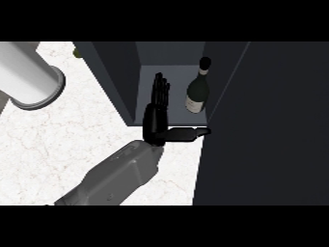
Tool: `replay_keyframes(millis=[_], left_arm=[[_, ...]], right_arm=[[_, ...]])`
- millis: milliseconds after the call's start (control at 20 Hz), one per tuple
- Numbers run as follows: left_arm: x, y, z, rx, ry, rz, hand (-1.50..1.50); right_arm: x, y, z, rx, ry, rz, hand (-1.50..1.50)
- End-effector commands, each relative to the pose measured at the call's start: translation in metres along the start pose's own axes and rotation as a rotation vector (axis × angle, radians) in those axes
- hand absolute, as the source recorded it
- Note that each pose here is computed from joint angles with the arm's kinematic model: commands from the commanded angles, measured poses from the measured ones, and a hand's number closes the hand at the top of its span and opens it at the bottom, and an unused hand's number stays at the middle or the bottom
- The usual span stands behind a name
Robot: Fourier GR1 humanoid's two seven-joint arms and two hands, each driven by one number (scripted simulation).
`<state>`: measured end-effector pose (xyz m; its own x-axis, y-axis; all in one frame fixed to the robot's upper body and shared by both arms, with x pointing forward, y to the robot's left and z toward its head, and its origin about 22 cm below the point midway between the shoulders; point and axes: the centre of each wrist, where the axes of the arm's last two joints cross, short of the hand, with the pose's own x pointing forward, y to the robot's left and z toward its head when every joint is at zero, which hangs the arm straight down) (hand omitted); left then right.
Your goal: Pick up the wine, place it into the cabinet and close the cabinet
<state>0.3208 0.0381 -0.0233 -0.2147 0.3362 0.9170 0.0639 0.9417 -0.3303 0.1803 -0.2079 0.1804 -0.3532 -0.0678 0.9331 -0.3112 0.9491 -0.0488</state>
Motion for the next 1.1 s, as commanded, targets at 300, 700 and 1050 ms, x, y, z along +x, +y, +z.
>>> replay_keyframes(millis=[300, 700, 1050], left_arm=[[0.043, 0.032, 0.035, -0.152, 0.004, 0.015, -1.50], [0.086, 0.054, 0.068, -0.232, -0.001, 0.030, -1.50], [0.104, 0.091, 0.095, -0.308, -0.008, 0.070, 1.50]], right_arm=[[0.007, 0.002, 0.004, -0.032, -0.013, 0.005, -1.50], [0.014, -0.001, 0.008, 0.036, 0.021, 0.005, -1.50], [0.010, 0.001, 0.020, 0.271, 0.001, 0.096, 1.50]])
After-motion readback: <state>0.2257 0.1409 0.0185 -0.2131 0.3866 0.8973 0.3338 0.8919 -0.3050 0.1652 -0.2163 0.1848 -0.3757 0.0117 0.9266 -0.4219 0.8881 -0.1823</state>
